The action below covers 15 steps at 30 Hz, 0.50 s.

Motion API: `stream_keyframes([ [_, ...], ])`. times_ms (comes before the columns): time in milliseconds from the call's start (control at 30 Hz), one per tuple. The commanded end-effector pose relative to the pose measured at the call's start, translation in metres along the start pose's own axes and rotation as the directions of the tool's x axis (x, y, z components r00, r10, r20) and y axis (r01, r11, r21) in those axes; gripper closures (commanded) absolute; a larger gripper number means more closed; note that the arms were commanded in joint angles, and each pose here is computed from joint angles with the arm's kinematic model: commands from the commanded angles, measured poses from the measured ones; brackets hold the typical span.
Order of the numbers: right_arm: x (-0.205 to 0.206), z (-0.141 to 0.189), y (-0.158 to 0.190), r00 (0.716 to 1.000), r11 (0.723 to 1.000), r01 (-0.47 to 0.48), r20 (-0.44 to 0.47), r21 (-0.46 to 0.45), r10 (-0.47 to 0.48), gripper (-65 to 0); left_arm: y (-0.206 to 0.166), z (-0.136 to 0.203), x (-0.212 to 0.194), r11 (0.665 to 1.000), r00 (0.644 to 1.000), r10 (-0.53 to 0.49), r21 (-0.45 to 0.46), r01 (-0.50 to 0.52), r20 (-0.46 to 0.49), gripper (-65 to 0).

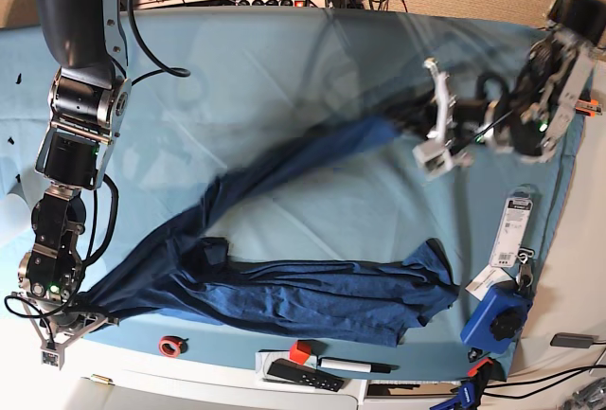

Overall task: Layout the t-shirt on the table in an organized manner, then fold the t-shirt properly
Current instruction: 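Pull the sleeve with the left gripper away from the right gripper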

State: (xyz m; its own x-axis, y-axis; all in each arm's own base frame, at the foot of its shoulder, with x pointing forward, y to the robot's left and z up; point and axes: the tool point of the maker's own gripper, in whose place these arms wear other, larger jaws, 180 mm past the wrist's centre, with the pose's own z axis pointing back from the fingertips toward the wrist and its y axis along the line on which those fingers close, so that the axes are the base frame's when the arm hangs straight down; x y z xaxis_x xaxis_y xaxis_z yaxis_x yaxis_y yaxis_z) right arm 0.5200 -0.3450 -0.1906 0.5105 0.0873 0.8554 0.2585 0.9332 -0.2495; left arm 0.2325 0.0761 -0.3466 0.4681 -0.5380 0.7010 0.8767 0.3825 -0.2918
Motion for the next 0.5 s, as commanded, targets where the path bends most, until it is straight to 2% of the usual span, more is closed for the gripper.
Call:
stream_keyframes([
  [0,0.033,0.008,-0.014,0.996,0.999,0.015,0.083,-0.029,-0.013,0.0,0.000,0.008,0.001,1.000,1.000,-0.003,-0.001,0.003,0.009,0.0],
  [200,0.028,0.007,-0.011,0.999,1.000,-0.002,0.052,-0.013,0.003,0.0,-0.007,0.018,-0.040,0.999,0.994,0.041,0.000,-0.041,-0.103,0.0],
  [367,0.006,0.008,-0.005,0.997,0.999,-0.046,-0.065,0.027,0.048,0.0,-0.001,0.028,-0.050,0.999,0.989,0.033,0.024,-0.030,-0.146,0.0],
  [467,-0.001,0.008,0.002,0.993,0.997,-0.051,-0.105,0.064,0.057,0.0,0.002,0.032,-0.055,0.999,0.985,0.028,0.036,-0.022,-0.171,0.0],
])
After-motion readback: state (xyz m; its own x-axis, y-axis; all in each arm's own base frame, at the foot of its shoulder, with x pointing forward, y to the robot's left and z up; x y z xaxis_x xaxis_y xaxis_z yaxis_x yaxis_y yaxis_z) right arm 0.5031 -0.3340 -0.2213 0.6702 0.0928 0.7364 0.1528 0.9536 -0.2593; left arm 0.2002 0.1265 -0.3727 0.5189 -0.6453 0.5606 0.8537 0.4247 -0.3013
